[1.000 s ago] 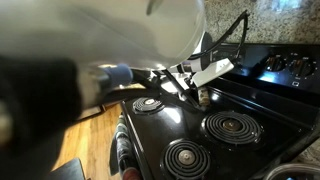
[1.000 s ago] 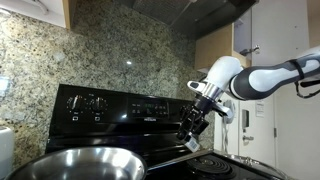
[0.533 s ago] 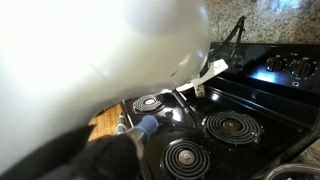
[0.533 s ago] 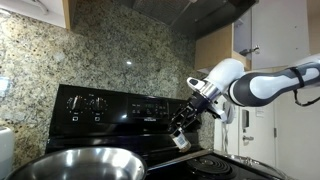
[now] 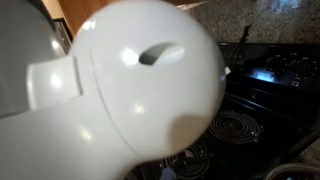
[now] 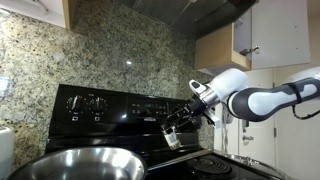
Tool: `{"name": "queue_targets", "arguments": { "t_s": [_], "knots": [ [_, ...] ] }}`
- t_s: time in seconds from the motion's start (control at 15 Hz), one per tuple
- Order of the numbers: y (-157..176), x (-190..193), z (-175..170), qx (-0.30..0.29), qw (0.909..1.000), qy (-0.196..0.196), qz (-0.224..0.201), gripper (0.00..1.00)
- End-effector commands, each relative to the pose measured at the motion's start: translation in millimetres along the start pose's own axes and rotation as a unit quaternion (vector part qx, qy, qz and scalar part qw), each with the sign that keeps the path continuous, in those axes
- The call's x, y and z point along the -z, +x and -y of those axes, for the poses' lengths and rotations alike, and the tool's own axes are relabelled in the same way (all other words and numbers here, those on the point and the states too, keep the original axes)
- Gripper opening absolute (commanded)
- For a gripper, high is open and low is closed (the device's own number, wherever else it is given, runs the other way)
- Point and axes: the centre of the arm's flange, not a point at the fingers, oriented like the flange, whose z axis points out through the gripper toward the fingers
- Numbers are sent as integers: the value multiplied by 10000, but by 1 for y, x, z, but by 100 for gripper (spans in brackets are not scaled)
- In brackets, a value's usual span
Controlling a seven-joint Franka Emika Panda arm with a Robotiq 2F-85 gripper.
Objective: Take the object from the top unit and put it on the stove
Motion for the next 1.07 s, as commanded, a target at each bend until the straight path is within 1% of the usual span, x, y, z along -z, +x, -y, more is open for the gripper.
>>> {"name": "queue_targets", "arguments": {
  "t_s": [0.0,0.13,0.2,0.27,0.33,0.4,0.47,0.6,0.87,0.93,1.0],
  "knots": [
    [-2,-1,0,-13,10000,-6,-12,57],
    [-2,-2,0,-16,10000,-5,-18,57],
    [-2,-2,0,-16,10000,-6,-21,32],
    [-5,-2,-1,168,9998,-67,-126,32],
    [-9,-4,-1,308,9991,16,-293,32],
    [-12,-7,-2,494,9981,-132,-331,32],
    [-16,-12,-2,708,9963,-86,-486,32],
    [-22,-18,2,917,9924,-157,-804,32],
    [-27,-30,5,1136,9831,-180,-1426,32],
    [-28,-32,4,1064,9817,-145,-1575,32],
    [-29,-33,3,1008,9795,-203,-1730,32]
  ]
}}
